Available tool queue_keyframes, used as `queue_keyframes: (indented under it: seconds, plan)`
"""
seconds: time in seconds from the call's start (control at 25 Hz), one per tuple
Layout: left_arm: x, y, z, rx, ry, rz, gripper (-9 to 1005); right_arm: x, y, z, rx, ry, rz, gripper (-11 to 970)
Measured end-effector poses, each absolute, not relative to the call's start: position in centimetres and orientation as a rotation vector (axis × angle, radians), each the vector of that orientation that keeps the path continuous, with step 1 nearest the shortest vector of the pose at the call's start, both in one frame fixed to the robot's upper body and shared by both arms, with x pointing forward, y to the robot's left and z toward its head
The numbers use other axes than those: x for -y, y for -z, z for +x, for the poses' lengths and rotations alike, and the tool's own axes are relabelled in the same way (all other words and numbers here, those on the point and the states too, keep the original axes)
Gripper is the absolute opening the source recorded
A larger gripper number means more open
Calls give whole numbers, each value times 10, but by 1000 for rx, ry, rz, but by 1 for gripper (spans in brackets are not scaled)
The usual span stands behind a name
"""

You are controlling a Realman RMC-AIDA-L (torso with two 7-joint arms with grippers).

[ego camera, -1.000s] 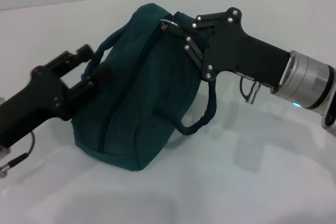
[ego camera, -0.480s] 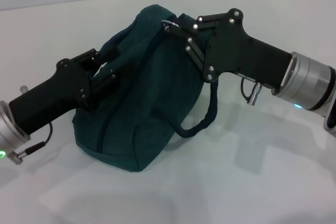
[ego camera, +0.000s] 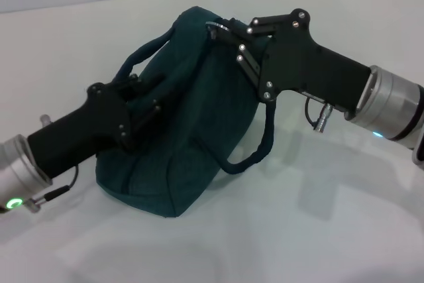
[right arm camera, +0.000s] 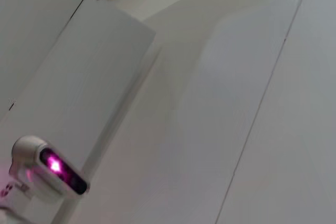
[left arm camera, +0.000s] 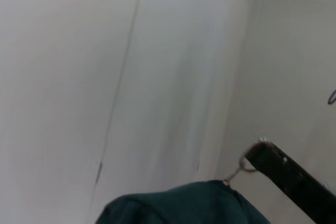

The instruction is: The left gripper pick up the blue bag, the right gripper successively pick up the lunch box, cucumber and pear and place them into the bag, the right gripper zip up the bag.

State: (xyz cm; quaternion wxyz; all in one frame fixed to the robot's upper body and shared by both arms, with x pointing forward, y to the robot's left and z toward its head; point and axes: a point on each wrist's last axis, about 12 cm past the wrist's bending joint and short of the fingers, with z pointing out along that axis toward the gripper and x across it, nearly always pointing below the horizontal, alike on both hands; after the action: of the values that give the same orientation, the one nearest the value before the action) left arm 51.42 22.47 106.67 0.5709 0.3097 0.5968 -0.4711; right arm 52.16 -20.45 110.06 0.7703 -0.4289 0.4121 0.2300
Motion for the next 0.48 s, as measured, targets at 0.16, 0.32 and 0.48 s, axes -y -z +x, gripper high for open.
queue_keyframes:
  seconds: [0.16,0.32,0.48]
  plan:
    - [-217,-1062,509,-1384,1089,768,297,206,-1097,518,-907,-518,-902,9]
    - [-215,-1057,504,-1378,1070,773,289,207,-1095,518,-917,-522,-884,9]
    - [-215,-1054,501,-1391,1075,750,213,209,-1097,518,-917,-525,-849,9]
